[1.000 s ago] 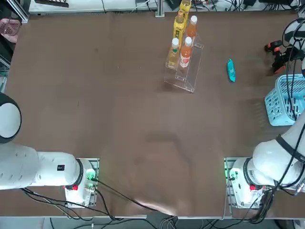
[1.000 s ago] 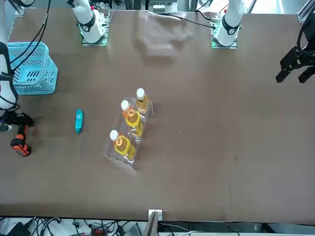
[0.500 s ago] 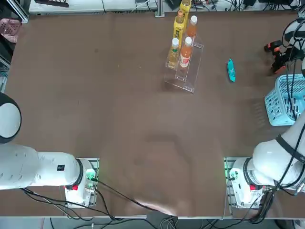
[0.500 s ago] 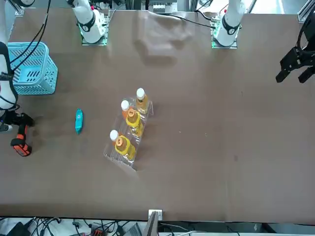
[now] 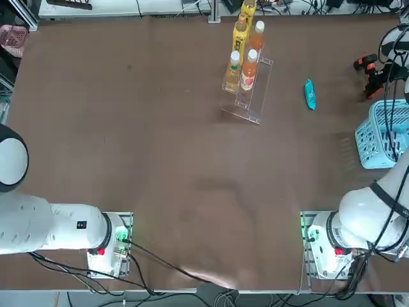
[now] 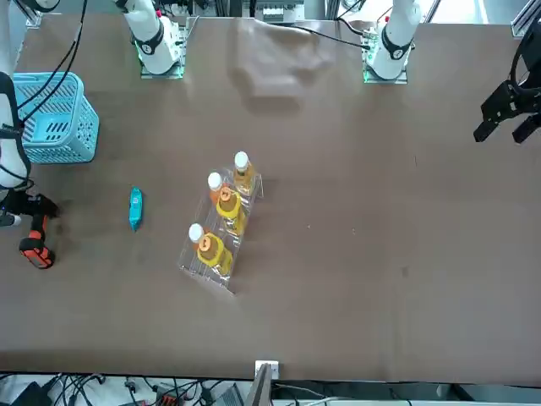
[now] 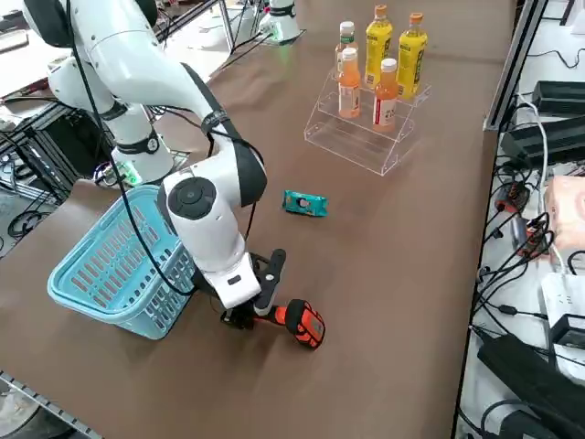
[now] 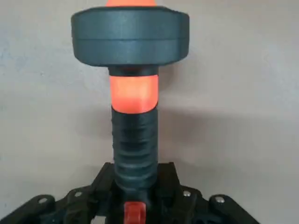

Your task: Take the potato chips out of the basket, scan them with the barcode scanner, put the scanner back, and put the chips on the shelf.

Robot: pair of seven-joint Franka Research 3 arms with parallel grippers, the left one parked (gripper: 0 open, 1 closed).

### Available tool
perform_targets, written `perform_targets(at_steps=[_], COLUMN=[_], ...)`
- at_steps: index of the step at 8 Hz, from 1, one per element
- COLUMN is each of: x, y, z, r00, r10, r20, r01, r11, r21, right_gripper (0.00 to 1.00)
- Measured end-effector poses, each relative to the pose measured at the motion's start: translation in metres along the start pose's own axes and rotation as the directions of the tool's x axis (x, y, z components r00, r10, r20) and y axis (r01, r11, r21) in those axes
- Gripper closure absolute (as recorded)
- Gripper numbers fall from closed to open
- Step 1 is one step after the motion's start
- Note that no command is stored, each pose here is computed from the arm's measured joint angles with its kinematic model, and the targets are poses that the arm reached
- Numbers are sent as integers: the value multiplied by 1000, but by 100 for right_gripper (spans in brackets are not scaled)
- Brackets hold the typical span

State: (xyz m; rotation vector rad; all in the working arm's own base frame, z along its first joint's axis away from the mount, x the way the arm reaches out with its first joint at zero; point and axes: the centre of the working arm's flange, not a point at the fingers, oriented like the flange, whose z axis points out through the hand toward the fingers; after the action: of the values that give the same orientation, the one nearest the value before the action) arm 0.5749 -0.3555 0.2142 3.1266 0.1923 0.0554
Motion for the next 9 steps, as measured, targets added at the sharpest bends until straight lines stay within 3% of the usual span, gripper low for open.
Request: perform_targets(at_steps=[9], x=[20], y=[-8], z=[-13], r00=[998], r10=[-61], r20=[-14], r01=[61], r11=[998], r21=[4], right_gripper=[59])
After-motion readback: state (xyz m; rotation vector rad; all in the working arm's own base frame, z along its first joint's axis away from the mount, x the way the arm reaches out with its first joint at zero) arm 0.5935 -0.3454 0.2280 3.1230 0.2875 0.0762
